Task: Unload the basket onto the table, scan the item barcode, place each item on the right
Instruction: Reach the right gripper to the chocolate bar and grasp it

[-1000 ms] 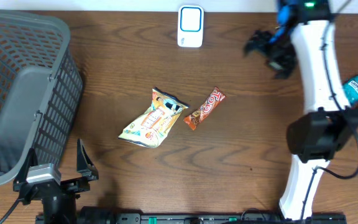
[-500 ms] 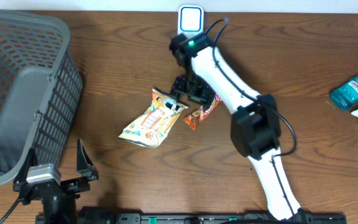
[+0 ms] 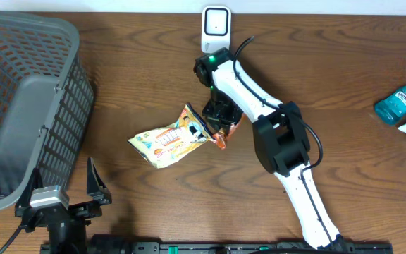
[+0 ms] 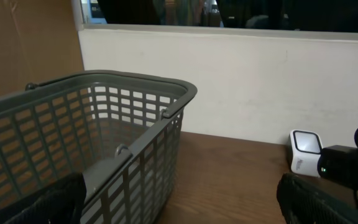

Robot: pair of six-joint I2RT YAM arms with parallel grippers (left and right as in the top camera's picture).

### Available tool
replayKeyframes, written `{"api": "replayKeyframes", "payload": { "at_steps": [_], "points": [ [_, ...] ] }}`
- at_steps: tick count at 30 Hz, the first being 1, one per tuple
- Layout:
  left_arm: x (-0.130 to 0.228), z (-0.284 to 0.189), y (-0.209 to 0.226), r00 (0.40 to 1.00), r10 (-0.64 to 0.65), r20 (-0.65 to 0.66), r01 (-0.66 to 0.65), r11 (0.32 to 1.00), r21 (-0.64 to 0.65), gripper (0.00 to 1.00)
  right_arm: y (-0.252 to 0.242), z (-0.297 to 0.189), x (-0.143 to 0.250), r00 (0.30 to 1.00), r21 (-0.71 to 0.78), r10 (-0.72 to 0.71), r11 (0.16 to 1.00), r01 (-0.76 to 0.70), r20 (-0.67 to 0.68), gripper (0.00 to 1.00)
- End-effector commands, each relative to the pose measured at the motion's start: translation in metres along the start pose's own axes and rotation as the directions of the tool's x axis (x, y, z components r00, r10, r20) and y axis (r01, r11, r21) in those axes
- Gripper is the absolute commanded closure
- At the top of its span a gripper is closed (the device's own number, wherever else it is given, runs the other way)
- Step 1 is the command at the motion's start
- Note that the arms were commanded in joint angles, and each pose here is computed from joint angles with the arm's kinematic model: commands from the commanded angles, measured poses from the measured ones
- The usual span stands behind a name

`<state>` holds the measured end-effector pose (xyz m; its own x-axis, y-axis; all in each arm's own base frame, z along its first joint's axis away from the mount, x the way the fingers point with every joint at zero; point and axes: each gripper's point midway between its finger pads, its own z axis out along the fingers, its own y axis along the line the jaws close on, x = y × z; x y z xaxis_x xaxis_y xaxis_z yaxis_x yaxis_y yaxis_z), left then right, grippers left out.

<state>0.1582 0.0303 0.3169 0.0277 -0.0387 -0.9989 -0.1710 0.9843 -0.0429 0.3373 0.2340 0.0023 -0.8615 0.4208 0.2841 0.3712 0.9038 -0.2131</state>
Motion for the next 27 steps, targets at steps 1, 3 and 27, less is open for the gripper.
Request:
{"api": "replayKeyframes", "payload": {
  "at_steps": [1,3,27],
  "points": [
    [0.0,0.0,0.001,1.0,-0.002,0.004,0.002,1.0,-0.002,0.02,0.007,0.012,0.006,0.988,-0.031,-0.137,0.99,0.135,-0.069,0.99],
    [0.0,0.0,0.001,1.0,-0.002,0.004,0.002,1.0,-0.002,0.02,0.013,0.003,0.009,0.962,-0.13,-0.252,0.963,0.237,-0.106,0.99],
    [0.0,0.0,0.001,1.0,-0.002,0.004,0.002,1.0,-0.002,0.02,0.095,-0.115,0.059,0.039,-0.349,-0.697,-0.308,0.885,0.716,0.99]
  ]
}}
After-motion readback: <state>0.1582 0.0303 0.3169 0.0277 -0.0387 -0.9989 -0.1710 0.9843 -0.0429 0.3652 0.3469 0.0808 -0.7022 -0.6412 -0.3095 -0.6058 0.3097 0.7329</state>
